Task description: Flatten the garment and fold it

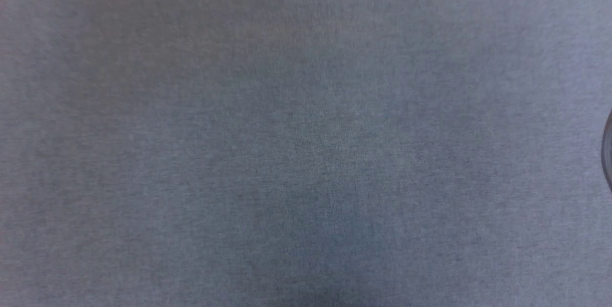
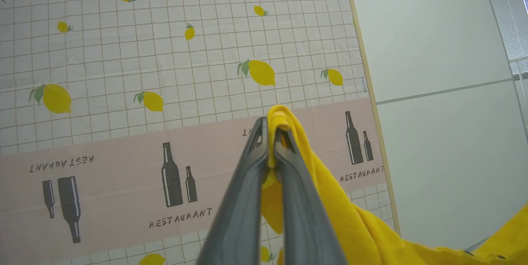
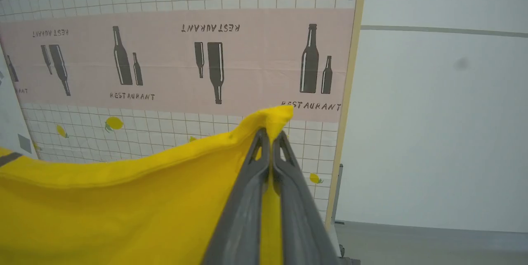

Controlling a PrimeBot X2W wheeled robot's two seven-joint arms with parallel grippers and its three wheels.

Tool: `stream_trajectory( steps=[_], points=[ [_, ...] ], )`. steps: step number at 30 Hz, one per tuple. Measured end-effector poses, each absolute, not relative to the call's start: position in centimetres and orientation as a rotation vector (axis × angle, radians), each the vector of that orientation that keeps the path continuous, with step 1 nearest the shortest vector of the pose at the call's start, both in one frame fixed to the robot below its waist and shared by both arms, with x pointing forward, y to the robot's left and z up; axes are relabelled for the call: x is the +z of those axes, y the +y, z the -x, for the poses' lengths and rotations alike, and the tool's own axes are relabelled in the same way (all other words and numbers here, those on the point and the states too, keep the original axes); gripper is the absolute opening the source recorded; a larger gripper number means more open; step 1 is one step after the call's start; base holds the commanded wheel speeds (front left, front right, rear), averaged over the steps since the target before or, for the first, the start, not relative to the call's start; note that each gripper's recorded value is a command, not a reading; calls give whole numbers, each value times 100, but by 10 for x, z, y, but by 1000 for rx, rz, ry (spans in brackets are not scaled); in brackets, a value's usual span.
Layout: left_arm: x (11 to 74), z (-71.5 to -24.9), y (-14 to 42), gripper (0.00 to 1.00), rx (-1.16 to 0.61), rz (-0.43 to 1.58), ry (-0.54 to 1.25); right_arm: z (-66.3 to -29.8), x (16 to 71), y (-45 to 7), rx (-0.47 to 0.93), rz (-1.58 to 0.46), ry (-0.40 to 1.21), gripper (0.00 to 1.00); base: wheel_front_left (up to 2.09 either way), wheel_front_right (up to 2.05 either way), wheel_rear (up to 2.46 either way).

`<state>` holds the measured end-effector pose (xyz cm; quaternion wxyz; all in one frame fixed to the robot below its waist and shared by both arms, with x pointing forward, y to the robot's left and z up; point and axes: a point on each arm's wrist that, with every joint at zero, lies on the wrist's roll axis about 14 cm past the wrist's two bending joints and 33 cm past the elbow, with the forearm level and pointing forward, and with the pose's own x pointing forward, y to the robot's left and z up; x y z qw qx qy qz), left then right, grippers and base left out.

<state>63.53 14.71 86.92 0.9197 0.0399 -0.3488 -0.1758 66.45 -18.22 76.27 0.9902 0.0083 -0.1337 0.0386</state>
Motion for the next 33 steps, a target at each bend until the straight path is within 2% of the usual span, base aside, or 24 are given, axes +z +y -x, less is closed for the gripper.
stream_trajectory(
  steps=[8, 16, 20, 25, 33],
  points=[
    [766, -701, 136, 0, -419, -57, -640, -724, 658, -190, 41, 16, -165, 0, 0, 0, 0],
    [649, -711, 122, 0, -555, -19, -500, -743, 551, -165, 110, 46, -38, 0, 0, 0, 0],
    [613, -688, 113, 0, -640, -41, -429, -730, 513, -152, 159, 24, 15, 0, 0, 0, 0],
    [590, -649, 109, 0, -708, -23, -345, -697, 506, -164, 180, -3, 19, 0, 0, 0, 0],
    [557, -561, 120, 0, -674, 71, -167, -609, 503, -183, 182, -82, 63, 0, 0, 0, 0]
  ],
)
